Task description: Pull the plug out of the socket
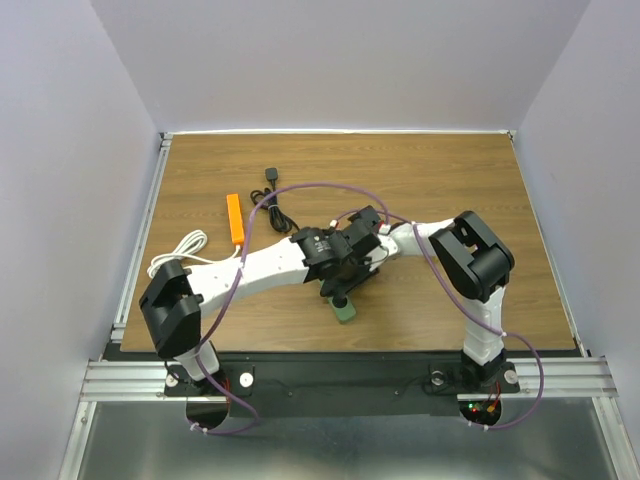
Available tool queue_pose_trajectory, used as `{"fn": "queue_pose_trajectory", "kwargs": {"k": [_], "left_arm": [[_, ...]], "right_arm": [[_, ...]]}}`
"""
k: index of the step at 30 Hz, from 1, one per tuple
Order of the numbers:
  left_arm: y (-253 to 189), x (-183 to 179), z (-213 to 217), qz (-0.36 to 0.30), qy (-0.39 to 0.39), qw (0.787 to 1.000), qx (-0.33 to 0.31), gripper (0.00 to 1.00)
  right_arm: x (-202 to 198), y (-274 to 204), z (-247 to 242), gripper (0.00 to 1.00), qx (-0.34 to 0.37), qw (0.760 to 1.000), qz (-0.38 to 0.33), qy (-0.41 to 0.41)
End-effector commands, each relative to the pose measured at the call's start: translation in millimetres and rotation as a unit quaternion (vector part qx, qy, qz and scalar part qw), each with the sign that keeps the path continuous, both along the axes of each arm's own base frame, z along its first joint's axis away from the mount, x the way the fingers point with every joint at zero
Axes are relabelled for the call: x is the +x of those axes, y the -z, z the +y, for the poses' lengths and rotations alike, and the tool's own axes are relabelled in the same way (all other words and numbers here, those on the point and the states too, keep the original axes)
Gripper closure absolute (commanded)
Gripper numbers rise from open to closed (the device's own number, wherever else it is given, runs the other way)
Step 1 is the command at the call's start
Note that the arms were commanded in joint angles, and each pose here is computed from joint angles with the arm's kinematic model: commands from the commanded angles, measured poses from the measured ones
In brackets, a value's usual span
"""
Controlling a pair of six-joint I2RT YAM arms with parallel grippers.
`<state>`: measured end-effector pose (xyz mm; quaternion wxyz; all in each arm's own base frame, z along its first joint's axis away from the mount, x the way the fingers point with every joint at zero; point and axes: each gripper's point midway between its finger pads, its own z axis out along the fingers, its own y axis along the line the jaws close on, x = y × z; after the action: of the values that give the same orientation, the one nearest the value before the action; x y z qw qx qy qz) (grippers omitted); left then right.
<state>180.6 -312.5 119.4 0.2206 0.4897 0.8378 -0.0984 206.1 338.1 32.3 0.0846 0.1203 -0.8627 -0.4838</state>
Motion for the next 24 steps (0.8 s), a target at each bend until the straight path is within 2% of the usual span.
{"fn": "queue_pose_trajectory", "kwargs": {"k": [1, 8, 14, 17, 21, 22, 24], "left_arm": [[-85.8, 46.6, -19.2, -0.119, -0.023, 0.989, -0.083, 1.00], [-83.9, 41.4, -18.3, -0.103, -0.017, 0.991, -0.079, 1.00], [-96.3, 15.1, 8.7, -0.081, -0.024, 0.991, -0.103, 1.00], [-111.9, 2.0, 20.9, -0.073, -0.045, 0.987, -0.139, 1.00], [-143.0, -2.0, 38.9, -0.092, -0.104, 0.969, -0.206, 1.00], [-158.8, -1.3, 45.5, -0.103, -0.129, 0.957, -0.237, 1.00], [-167.2, 11.0, 66.3, -0.135, -0.196, 0.938, -0.253, 1.00]], "right_arm": [[-23.2, 119.6, -82.1, 1.00, -0.267, 0.963, -0.015, 0.021], [-22.2, 116.5, -81.6, 1.00, -0.265, 0.964, -0.021, 0.024], [-18.3, 113.4, -76.4, 1.00, -0.258, 0.966, -0.018, 0.032], [-11.8, 106.3, -68.5, 1.00, -0.244, 0.969, -0.022, 0.035], [1.7, 86.3, -55.3, 1.00, -0.220, 0.974, -0.036, 0.048], [5.5, 79.6, -52.0, 1.00, -0.211, 0.975, -0.041, 0.051], [16.8, 58.9, -44.1, 1.00, -0.191, 0.978, -0.057, 0.065]]}}
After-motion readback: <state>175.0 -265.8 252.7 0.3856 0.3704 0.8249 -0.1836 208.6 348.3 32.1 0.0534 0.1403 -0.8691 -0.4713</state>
